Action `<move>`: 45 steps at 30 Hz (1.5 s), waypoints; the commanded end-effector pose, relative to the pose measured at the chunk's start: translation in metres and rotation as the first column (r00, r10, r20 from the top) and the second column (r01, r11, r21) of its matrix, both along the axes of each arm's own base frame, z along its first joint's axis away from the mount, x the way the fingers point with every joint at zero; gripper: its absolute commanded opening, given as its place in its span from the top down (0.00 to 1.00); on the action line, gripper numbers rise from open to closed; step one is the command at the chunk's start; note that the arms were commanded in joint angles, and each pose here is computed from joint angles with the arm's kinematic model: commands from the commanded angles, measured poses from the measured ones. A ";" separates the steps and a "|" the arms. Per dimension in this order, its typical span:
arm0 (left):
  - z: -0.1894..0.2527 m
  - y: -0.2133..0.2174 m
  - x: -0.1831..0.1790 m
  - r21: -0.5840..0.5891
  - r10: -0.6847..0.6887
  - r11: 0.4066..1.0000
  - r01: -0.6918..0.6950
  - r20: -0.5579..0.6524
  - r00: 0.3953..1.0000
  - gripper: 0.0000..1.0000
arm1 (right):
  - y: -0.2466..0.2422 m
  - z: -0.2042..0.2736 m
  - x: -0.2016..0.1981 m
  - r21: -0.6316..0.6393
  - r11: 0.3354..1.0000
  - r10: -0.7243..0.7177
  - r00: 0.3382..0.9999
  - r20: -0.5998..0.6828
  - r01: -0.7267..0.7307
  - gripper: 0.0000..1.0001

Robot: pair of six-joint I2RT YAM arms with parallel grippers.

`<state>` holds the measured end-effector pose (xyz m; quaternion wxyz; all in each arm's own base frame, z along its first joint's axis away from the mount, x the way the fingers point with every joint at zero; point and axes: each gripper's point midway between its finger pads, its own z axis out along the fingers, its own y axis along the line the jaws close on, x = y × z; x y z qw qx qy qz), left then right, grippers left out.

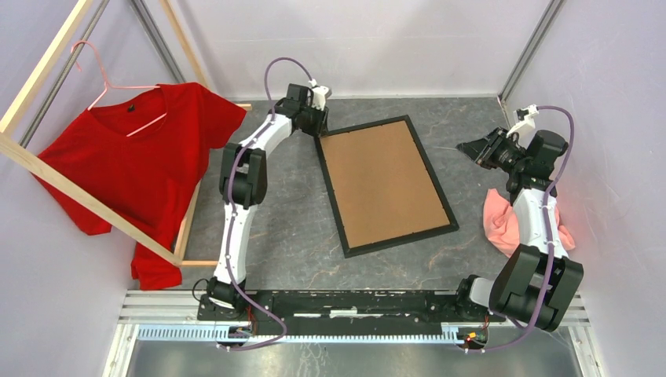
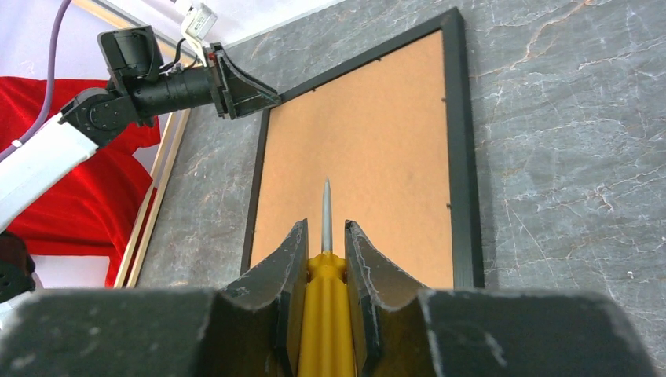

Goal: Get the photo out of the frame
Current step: Adjust the photo frame at the center of the board.

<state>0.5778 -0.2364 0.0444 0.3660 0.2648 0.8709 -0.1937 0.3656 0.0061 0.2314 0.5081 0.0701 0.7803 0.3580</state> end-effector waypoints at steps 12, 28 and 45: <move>-0.027 0.117 -0.096 0.015 0.511 0.842 -0.539 -0.344 0.788 0.68 | 0.000 0.022 -0.003 -0.019 1.000 -0.007 0.998 0.064 0.008 1.00; 0.066 0.058 -0.171 -0.003 -0.151 0.989 0.151 -0.025 0.988 0.35 | 0.002 0.031 -0.007 -0.029 1.000 0.002 0.996 0.093 0.001 1.00; 0.055 0.003 -0.304 0.634 -0.827 0.491 0.597 0.123 0.549 0.19 | -0.002 0.032 -0.008 -0.016 1.000 -0.007 0.995 0.103 0.008 1.00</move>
